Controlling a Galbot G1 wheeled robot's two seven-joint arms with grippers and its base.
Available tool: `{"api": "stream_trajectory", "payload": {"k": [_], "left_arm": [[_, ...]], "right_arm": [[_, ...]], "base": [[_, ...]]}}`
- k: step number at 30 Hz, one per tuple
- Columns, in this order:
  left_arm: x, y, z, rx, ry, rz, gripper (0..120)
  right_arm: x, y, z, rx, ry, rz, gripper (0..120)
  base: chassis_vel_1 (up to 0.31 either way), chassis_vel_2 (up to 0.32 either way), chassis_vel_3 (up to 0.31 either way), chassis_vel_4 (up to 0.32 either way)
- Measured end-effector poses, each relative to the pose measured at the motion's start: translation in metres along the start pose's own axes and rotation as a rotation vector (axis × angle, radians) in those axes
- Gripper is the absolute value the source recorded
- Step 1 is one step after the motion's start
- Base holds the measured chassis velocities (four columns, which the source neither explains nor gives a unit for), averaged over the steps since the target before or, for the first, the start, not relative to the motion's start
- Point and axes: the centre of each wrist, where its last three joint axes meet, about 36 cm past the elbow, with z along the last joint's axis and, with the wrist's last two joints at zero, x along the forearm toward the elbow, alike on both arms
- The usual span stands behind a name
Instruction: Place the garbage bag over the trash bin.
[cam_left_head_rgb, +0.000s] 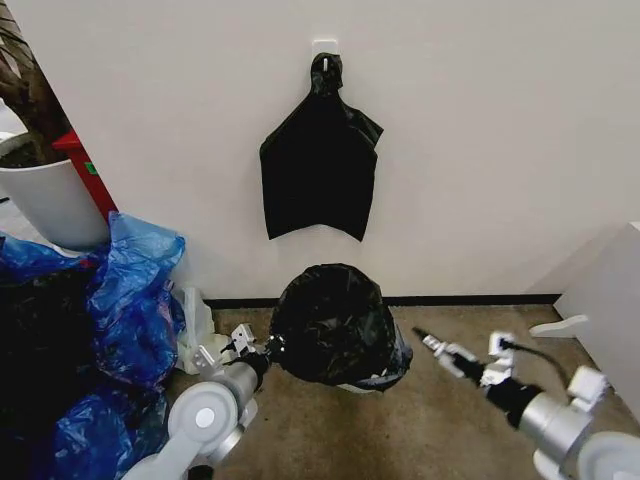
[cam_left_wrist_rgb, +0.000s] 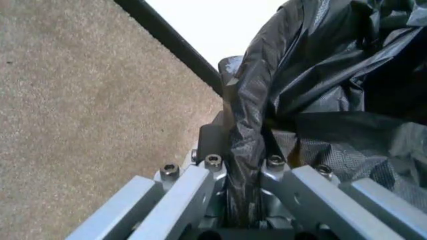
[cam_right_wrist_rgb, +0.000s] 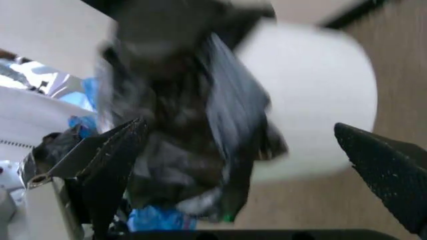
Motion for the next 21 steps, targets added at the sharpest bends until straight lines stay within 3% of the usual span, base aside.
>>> {"api": "stream_trajectory", "payload": {"k": [9,17,21], "left_arm": [[0.005,-0.003,-0.015,0.028,0.009,0.006,0],[0.015,-0.013,-0.023,0.063,0.041,0.026,0],[0.021,-0.022,-0.034,0.117,0.079,0.019,0]], "right_arm": [[-0.016,-0.012,0.011,-0.008,0.028,0.046,100],[-0.032,-0.044,0.024,0.014,0.001,0.113,100],[-0.037,-0.082,0.032,0.023,-0.008,0.18,100]], "base": [[0.0,0.0,0.0,0.0],[0.0,0.0,0.0,0.0],[0.0,0.0,0.0,0.0]]}}
